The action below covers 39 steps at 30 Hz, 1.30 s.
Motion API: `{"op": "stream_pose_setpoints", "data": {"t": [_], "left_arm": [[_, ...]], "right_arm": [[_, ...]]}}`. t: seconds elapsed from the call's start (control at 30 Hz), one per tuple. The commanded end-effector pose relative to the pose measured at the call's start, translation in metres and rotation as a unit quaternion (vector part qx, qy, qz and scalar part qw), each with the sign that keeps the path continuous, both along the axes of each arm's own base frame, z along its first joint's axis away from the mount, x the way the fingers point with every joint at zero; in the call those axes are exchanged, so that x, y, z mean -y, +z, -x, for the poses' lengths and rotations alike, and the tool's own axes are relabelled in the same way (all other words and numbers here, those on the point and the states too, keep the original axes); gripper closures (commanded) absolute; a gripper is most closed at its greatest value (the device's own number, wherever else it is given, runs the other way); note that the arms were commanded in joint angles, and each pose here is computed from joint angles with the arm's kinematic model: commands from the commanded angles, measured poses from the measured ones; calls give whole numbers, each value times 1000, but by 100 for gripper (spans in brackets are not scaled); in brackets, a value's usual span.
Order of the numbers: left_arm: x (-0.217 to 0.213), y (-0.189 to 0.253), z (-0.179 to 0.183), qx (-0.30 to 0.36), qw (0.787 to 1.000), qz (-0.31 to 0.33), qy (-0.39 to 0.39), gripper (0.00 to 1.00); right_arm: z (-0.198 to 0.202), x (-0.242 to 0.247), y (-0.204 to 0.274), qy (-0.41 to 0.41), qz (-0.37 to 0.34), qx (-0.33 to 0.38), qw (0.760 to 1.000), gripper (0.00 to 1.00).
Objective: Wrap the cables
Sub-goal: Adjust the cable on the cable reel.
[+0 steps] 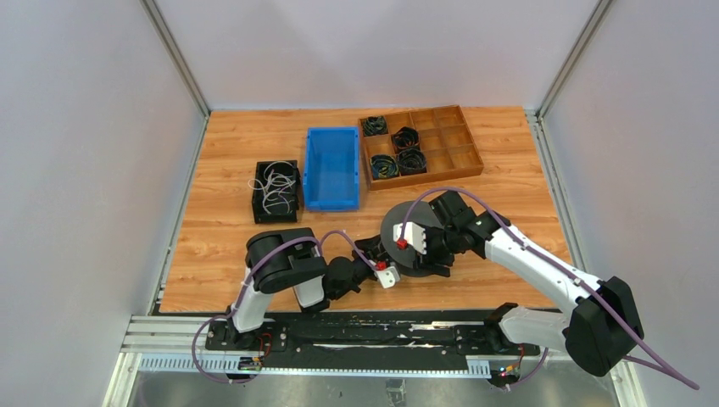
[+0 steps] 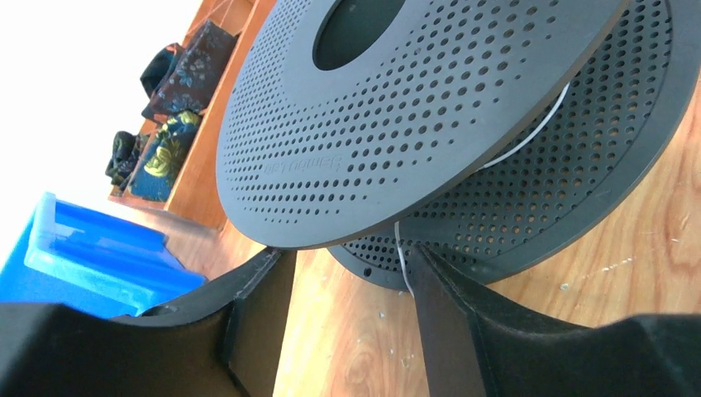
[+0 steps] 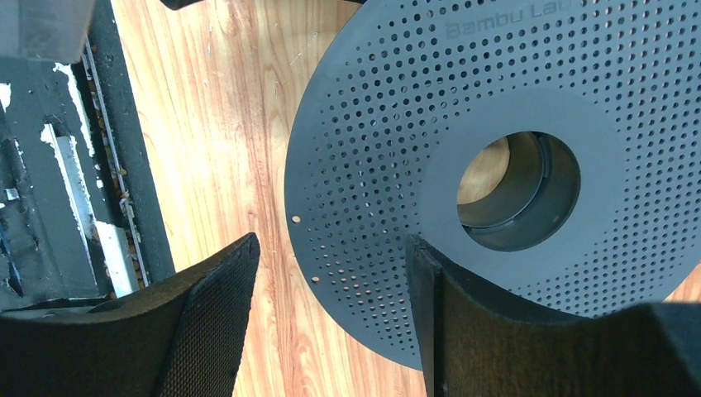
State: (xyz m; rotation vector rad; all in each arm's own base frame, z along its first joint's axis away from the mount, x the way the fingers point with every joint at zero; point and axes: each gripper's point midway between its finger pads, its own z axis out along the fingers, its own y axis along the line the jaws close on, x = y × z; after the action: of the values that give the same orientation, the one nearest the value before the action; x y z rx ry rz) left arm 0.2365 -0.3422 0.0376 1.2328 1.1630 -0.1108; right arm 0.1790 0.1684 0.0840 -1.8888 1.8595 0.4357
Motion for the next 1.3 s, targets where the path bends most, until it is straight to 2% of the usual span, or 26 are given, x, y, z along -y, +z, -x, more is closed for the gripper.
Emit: {"op": "stream_pose_setpoints", "data": {"t": [0.0,0.13,0.37,0.6,0.87,1.1,1.27], "left_arm": [[-14,-19,11,-34,999,-11,0,39],[-17,-15,14,-47,999,4,2,35],[-14,-12,29,-82,995,26,-50,25],[-19,-19,31,-110,992,31,-58,23],[-22,-15,37,-171,980,74,-75,22],[-25,-14,18,-188,976,104,-26,17],[-15,-3,12,-203,969,136,-36,14]], "right_arm": [[5,4,-6,-11,1,-14,1000,35],[6,5,-7,-11,2,-14,1000,35],[3,2,-10,-13,1,-20,1000,35],[2,1,-16,-20,1,-23,1000,36],[3,2,-18,-20,2,-25,999,36],[4,0,-17,-19,-1,-27,999,36],[3,0,-17,-19,-1,-26,999,36]]}}
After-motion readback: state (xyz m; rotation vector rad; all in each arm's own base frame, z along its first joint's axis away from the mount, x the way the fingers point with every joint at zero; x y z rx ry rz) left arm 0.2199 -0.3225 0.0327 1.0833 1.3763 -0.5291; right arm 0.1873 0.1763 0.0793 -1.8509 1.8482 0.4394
